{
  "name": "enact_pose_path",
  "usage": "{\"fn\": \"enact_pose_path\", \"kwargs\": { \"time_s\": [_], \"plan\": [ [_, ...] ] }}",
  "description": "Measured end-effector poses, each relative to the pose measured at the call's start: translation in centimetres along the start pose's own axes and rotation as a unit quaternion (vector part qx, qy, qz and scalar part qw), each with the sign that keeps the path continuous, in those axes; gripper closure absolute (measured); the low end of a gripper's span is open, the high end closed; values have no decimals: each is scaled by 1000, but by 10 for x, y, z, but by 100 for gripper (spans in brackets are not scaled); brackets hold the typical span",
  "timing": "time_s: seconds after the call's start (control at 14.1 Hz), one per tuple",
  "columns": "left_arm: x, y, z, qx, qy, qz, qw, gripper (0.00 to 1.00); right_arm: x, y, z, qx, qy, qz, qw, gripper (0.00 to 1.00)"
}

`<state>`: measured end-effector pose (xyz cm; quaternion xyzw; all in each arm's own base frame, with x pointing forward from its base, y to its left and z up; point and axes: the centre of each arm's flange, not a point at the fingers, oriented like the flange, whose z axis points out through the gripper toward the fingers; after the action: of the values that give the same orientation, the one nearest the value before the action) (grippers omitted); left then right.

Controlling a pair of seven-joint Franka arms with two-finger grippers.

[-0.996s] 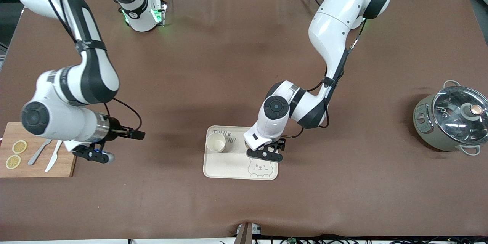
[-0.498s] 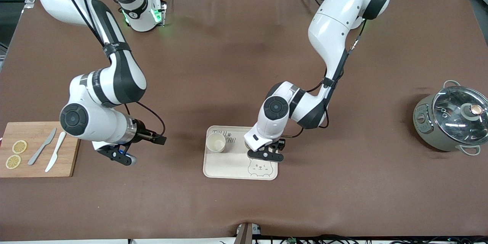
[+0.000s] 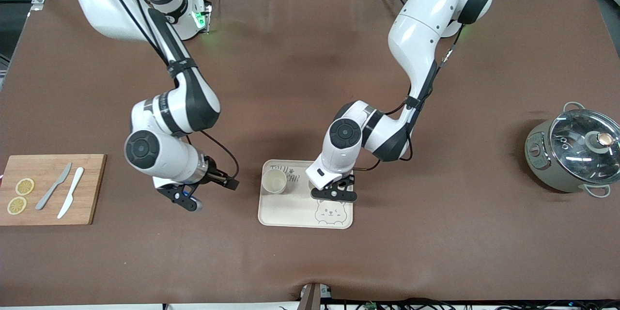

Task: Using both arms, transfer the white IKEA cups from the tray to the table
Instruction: 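Lower the left gripper onto a cup while the right gripper reaches the tray, then grasp the cups by their rims with both grippers and lift them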

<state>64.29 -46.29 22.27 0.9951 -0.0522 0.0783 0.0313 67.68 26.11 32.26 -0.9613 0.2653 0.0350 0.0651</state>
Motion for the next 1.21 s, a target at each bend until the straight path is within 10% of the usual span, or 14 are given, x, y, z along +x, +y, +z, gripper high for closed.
{"fn": "enact_pose_path", "kwargs": {
  "time_s": [0.78,1.21],
  "plan": [
    [20,-16,-33,-5,16,-14,1000,96,-61,-49,63,-5,0,10,1000,4],
    [29,-82,-86,-10,-5,-2,1000,96,-65,-51,82,-11,-1,17,1000,69]
  ]
}}
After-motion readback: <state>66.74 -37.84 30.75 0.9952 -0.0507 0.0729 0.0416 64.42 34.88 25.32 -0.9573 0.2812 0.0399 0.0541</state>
